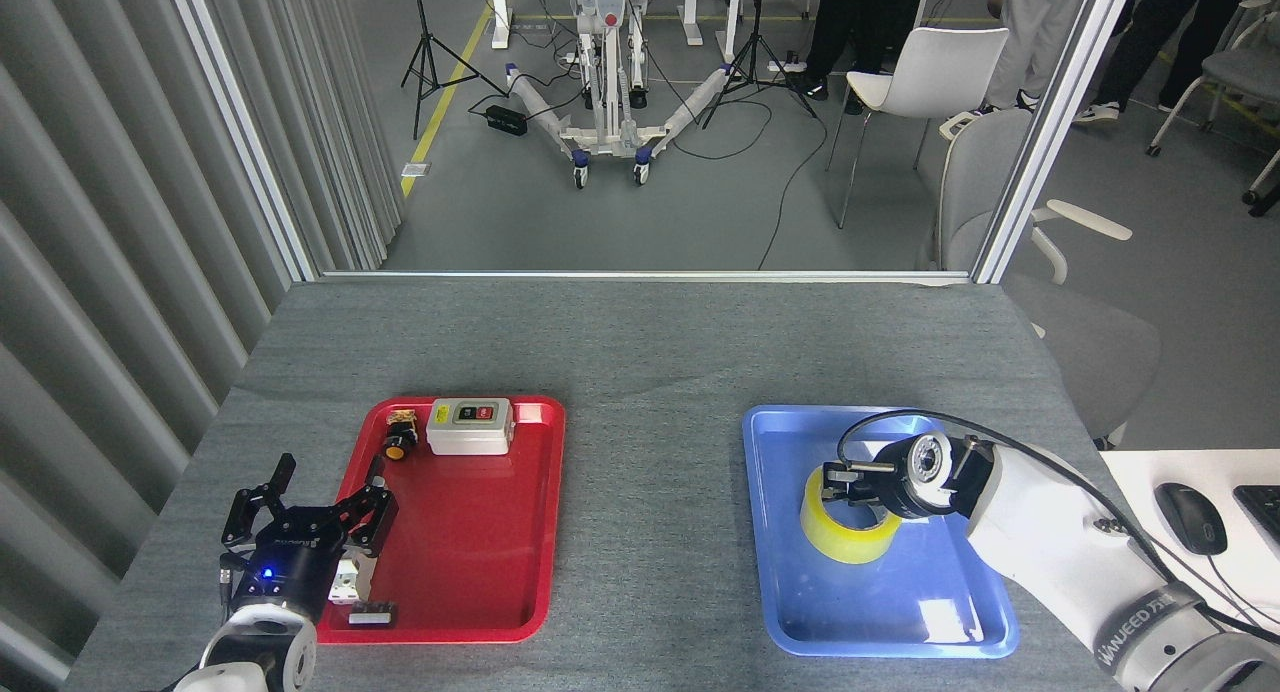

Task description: Place and move tape with both arms

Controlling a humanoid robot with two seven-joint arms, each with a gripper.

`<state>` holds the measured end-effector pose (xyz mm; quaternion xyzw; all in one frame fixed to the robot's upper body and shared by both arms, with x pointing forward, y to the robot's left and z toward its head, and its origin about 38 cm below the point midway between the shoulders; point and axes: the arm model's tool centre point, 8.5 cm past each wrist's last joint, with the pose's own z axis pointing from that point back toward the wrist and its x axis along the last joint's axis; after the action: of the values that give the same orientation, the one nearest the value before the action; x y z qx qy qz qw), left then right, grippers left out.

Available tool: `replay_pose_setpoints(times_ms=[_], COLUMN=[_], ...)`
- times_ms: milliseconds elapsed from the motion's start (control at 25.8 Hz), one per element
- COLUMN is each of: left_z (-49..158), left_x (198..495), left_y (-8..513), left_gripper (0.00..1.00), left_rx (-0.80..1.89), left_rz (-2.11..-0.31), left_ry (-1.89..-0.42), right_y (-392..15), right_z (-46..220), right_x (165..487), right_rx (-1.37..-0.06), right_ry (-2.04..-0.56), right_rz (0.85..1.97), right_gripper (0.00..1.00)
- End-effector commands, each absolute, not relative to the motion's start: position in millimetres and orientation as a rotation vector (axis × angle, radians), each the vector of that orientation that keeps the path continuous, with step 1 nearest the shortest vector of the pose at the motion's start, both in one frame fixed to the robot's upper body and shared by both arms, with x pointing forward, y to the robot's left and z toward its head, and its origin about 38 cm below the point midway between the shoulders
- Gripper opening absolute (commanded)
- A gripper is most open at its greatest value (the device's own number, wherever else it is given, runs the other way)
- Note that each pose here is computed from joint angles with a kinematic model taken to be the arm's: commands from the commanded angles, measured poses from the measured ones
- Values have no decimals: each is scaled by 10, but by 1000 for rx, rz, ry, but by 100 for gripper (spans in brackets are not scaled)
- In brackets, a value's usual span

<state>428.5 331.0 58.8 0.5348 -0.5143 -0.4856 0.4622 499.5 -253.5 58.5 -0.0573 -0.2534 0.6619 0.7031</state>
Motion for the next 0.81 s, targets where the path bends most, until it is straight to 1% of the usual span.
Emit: replay_pose_setpoints(times_ms=[0, 116, 233, 310, 426, 504, 543, 620, 659, 698, 736, 775], left_z=[594, 560, 534, 545, 591, 626, 650, 734, 758, 765, 764, 763], left_x=[4282, 4279, 4281, 4285, 4307, 4323, 4327, 4316, 4308, 4289, 4272, 4263], left_y=[3371, 3356, 3335, 3328, 3313, 3334, 3329, 3321, 3300, 3287, 3279, 3273], left_gripper=[100, 100, 100, 100, 100, 100, 100, 100, 100, 100, 100, 100], left_rx=[1324, 1320, 1311, 1311, 1304, 1311, 1315, 1328, 1324, 1319, 1312, 1305], left_rz=[-1202, -1192, -1192, -1194, -1204, -1205, -1204, -1187, -1172, -1157, -1145, -1133], left_ry=[-1252, -1241, -1240, -1242, -1254, -1256, -1261, -1286, -1302, -1313, -1320, -1329], right_y=[-2546, -2555, -2555, -2546, -2584, -2670, -2743, -2952, -2982, -3017, -3051, -3095], right_z=[551, 556, 564, 594, 757, 786, 801, 855, 817, 753, 724, 752], right_x=[4977, 4979, 4996, 5025, 5125, 5113, 5099, 5079, 5046, 4995, 4952, 4930], right_rx=[-130, -132, -149, -164, -197, -234, -252, -328, -364, -411, -470, -538], right_ry=[-563, -566, -583, -614, -747, -815, -856, -934, -963, -982, -1006, -1037], right_rz=[1469, 1468, 1465, 1459, 1476, 1498, 1488, 1437, 1415, 1405, 1402, 1401], right_gripper=[38, 40, 45, 56, 72, 78, 80, 82, 83, 83, 86, 86])
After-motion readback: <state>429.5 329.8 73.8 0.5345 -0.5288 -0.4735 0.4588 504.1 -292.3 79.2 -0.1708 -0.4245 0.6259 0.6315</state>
